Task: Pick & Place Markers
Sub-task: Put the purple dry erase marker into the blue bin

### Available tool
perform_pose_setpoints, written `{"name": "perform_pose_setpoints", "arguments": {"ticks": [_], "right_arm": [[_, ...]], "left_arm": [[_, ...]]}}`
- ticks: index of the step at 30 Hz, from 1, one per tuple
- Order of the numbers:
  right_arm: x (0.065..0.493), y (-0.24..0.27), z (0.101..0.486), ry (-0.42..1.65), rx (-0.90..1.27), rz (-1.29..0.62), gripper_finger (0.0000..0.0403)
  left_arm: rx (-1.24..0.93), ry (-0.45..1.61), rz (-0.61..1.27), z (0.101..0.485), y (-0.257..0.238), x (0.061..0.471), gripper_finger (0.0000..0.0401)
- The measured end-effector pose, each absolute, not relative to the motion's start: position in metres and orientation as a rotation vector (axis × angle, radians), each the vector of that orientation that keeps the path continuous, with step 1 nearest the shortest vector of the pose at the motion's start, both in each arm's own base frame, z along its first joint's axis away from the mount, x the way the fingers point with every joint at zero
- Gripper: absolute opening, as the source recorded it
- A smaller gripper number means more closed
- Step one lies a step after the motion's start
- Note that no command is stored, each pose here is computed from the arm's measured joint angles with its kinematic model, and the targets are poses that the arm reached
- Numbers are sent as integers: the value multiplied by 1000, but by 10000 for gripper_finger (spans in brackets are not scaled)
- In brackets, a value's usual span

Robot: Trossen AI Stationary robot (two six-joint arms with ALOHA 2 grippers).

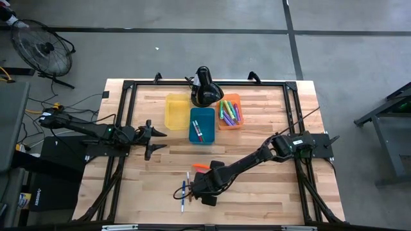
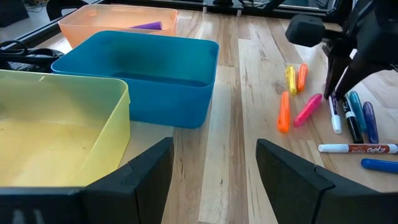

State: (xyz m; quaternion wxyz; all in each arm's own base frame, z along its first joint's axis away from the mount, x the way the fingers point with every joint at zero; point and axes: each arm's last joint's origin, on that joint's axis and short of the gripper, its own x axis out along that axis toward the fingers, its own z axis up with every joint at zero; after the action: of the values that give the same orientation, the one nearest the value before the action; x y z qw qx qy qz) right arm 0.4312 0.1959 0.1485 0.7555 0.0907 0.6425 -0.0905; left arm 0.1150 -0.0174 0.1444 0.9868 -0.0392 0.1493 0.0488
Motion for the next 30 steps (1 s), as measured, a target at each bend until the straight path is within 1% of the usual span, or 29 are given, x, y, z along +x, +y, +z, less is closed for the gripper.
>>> {"name": "perform_pose_setpoints", "arguments": {"ticks": [9, 13, 18, 24, 30], "right_arm": [[425, 193, 181, 1342, 234, -218, 22], [421, 186, 201, 1282, 286, -315, 22], [415, 177, 215, 1254, 324, -440, 22], [407, 171, 224, 1278, 327, -485, 22], [407, 167, 232, 1212, 413, -580, 22]], "left_arm": [[-79, 300, 98, 144, -17, 115, 224], [-79, 300, 98, 144, -17, 115, 224], [-79, 300, 98, 144, -17, 115, 224], [-79, 300, 98, 144, -17, 115, 224], [-79, 300, 98, 144, -17, 115, 224]]}}
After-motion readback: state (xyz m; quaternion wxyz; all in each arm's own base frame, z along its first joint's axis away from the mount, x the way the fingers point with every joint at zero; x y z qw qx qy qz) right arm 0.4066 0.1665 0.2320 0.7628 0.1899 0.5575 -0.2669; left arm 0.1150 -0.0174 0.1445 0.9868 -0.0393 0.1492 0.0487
